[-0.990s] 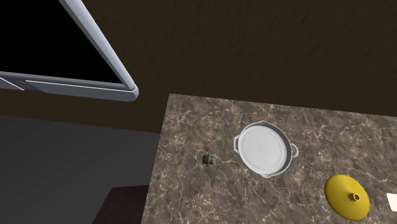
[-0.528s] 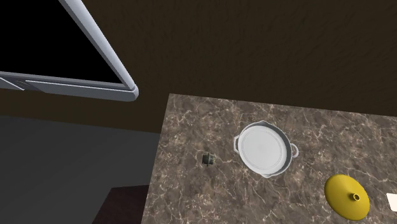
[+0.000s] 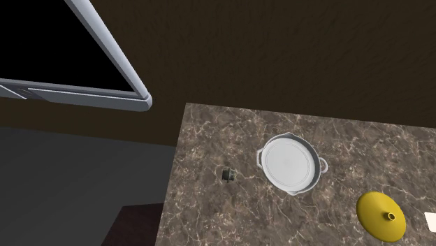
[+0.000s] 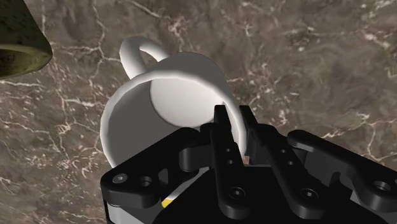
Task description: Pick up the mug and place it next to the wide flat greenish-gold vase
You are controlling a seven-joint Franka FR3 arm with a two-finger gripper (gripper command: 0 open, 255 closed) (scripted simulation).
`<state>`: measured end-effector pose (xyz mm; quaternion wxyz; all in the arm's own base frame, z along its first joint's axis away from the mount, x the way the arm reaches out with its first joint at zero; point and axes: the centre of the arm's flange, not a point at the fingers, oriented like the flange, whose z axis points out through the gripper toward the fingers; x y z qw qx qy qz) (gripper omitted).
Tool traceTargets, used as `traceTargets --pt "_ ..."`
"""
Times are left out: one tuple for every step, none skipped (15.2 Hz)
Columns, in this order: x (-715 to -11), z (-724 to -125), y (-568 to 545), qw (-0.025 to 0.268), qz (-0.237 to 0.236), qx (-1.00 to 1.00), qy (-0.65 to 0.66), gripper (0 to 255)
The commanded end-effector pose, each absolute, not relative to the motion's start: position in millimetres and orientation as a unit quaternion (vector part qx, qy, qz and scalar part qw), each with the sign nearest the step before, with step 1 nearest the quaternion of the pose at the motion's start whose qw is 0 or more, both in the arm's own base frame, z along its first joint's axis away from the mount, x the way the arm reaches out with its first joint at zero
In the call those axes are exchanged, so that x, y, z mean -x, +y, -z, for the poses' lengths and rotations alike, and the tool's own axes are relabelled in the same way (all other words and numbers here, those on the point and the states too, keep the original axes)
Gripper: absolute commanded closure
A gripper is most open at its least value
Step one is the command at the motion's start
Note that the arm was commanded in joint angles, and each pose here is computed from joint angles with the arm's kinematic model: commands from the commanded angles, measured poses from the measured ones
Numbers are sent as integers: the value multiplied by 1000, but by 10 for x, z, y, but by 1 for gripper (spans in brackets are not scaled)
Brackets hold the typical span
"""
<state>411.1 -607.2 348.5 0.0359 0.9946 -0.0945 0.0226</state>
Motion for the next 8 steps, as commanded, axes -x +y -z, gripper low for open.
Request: traceTargets --pt "-4111 -3486 -6072 36 -23 -995 -95 255" --pt "-4111 -3486 -6072 36 -23 -995 -95 0" --pt "-4111 -3486 -6073 36 -23 -995 -95 0" --pt "-4111 -3486 -6073 36 -23 -995 -95 0" --pt "-4111 -3486 -6073 36 -23 -995 -95 0" --pt "-4111 -3486 -6073 36 -23 -995 -95 0" --pt "-4111 -3486 -6073 36 -23 -995 -95 0" --pt "-4106 -3618 -6062 36 -23 -995 -95 0"
